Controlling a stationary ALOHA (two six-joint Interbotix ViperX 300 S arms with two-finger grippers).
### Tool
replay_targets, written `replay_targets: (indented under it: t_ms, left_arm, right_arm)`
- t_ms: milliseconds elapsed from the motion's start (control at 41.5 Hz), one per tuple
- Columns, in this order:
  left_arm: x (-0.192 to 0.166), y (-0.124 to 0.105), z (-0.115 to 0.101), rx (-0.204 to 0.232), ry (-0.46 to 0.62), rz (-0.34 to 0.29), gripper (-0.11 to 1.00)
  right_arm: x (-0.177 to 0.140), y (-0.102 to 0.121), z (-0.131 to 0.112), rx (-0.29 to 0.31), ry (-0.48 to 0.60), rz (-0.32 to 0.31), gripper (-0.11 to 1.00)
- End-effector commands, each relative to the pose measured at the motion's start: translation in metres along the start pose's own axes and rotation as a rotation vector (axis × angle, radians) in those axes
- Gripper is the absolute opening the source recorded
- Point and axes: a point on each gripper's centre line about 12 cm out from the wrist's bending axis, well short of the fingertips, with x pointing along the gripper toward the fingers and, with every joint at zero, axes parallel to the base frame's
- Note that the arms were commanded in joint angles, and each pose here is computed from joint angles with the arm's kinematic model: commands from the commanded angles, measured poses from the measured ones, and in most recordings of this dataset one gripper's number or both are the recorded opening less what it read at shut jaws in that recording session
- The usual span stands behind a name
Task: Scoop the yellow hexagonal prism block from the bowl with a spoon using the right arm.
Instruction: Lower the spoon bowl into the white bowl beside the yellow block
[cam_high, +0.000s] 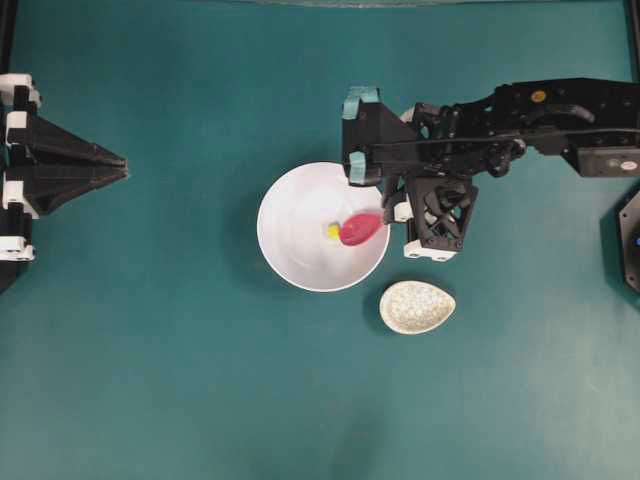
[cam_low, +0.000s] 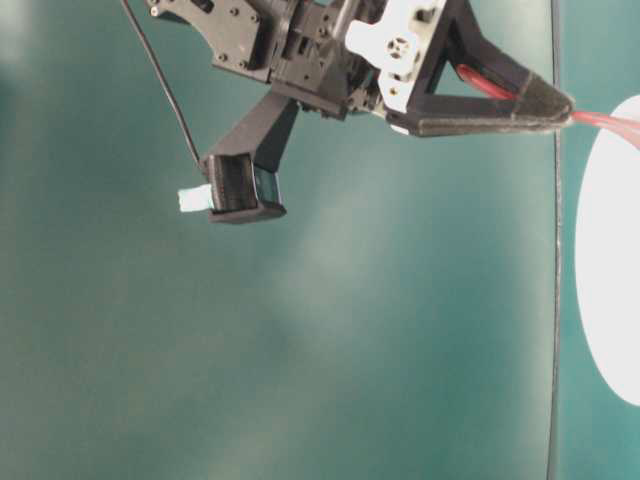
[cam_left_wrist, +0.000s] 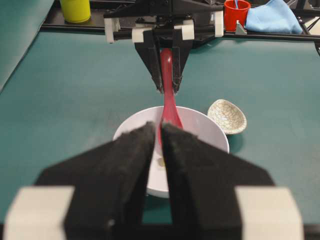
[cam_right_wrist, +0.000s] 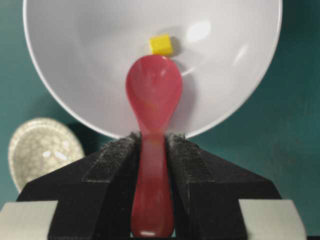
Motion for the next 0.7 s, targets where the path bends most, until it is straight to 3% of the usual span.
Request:
replay_targets:
  t_ms: [0, 675]
  left_arm:
    - [0.002, 0.0007, 0.0081, -0.002, -0.023, 0.003, 0.14]
    - [0.001, 0.0007, 0.0099, -0.006, -0.031, 0.003, 0.14]
  right_arm:
    - [-0.0111, -0.0006, 0.012, -0.008, -0.036, -0.007, 0.26]
    - [-0.0099, -0.0022, 0.0178, -0.018, -0.04, -0.016, 0.26]
